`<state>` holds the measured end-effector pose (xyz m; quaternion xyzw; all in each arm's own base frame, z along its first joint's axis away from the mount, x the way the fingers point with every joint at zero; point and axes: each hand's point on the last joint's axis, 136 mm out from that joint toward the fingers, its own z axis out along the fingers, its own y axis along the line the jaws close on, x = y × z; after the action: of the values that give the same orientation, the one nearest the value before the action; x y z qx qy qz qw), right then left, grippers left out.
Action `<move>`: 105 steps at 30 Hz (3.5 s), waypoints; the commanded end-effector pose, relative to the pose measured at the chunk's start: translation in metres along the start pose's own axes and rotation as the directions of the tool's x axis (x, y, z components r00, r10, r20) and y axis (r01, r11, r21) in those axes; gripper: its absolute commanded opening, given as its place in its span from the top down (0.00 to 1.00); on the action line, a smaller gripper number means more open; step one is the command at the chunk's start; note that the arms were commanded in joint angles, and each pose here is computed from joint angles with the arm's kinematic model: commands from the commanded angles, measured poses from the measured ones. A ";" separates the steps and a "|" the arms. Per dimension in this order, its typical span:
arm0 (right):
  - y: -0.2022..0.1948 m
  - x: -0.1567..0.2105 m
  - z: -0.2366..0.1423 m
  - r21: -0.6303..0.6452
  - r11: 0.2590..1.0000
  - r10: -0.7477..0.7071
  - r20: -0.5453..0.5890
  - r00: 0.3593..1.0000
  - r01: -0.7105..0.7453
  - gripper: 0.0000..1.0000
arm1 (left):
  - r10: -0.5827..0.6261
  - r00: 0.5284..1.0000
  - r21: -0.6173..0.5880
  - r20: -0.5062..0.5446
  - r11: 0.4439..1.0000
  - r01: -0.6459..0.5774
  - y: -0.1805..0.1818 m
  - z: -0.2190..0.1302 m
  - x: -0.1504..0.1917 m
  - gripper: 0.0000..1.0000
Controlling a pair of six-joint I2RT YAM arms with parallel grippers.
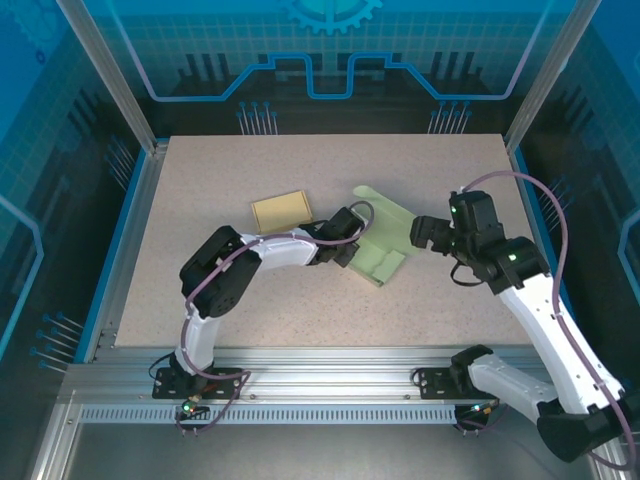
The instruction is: Fold the paper box
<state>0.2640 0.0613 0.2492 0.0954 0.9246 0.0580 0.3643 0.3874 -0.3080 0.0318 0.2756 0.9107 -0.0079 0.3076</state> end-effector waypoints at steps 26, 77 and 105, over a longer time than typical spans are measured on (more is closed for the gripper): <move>0.085 0.096 0.176 -0.199 0.967 0.091 -0.317 0.944 -0.160 0.34 | -0.235 0.962 -0.270 -0.142 0.944 0.190 0.045 -0.018 0.065 0.99; 0.037 0.166 0.250 0.378 0.735 -0.249 -0.622 0.742 0.563 1.00 | -0.466 0.879 -0.048 0.098 0.880 0.472 0.050 -0.069 0.029 0.42; 0.036 0.197 0.246 0.383 0.638 -0.286 -0.688 0.667 0.668 0.97 | -0.754 0.618 0.363 0.220 0.652 0.666 0.084 -0.131 0.027 0.37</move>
<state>0.3663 0.1753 0.0136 -0.0397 0.9378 -0.2923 0.1831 0.3335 -0.1918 0.1164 -0.0960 0.8755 -0.2758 0.3850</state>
